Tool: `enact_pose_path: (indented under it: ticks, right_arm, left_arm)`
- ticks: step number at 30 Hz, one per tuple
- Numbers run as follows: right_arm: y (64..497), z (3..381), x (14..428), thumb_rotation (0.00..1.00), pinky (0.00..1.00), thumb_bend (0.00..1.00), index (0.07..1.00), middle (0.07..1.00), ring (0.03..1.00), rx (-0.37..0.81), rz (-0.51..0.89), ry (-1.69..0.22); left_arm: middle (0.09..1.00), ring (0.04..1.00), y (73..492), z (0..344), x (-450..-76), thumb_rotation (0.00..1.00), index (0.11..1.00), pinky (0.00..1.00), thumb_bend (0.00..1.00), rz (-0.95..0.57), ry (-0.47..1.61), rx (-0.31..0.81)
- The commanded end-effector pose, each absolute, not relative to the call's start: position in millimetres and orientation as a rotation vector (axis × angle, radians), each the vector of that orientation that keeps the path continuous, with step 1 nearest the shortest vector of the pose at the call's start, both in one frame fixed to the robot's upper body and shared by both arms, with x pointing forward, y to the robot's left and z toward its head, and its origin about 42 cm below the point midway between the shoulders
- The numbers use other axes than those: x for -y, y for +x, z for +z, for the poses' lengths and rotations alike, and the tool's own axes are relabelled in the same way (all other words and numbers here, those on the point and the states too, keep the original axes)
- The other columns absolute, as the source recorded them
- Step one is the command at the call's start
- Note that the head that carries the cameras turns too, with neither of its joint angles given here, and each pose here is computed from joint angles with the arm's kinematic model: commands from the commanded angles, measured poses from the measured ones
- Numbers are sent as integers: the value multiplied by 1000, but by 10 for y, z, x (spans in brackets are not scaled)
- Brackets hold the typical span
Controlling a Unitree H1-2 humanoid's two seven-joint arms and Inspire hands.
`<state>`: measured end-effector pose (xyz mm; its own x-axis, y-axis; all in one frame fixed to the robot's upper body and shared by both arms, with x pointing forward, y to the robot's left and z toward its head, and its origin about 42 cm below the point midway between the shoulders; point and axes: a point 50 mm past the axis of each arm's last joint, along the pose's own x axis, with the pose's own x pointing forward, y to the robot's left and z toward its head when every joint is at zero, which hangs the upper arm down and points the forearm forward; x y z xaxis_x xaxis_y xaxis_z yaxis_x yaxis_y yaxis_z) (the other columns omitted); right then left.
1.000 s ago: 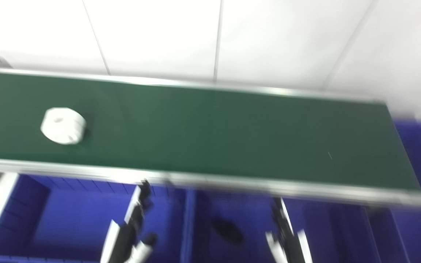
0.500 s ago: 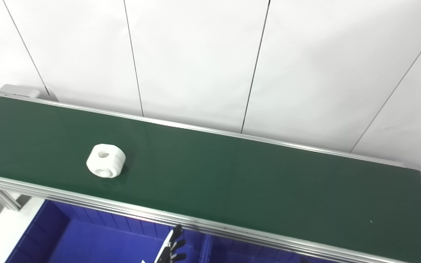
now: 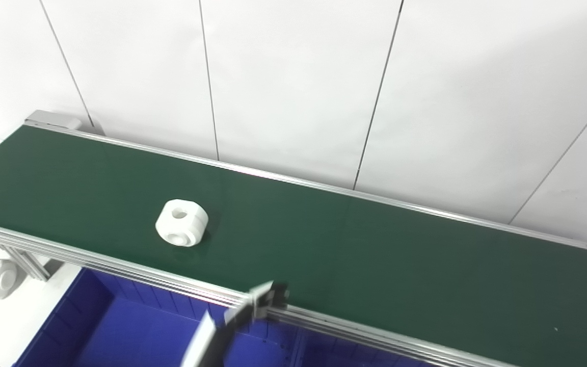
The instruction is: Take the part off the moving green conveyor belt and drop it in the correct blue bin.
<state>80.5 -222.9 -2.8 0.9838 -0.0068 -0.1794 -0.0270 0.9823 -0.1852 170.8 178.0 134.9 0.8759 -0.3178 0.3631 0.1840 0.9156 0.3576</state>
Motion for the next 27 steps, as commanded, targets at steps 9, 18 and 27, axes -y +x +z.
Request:
enact_pose_path:
  ticks: [9,18,27]
  right_arm:
    - [869,73,2133,1000,1000,819,1000,1000,1000,-96,2,-152]
    - [863,94,2114,1000,1000,815,1000,1000,1000,-90,0,-149]
    - [870,104,2101,1000,1000,811,1000,1000,1000,-85,2,-145]
  left_arm:
    - [784,759,2668,2206,-2422,236,753,683,1000,-442,995,605]
    - [824,822,3252,2262,-2563,260,793,778,1000,-571,1252,538]
    - [814,809,3768,2045,-2703,281,804,773,1000,-579,1345,437]
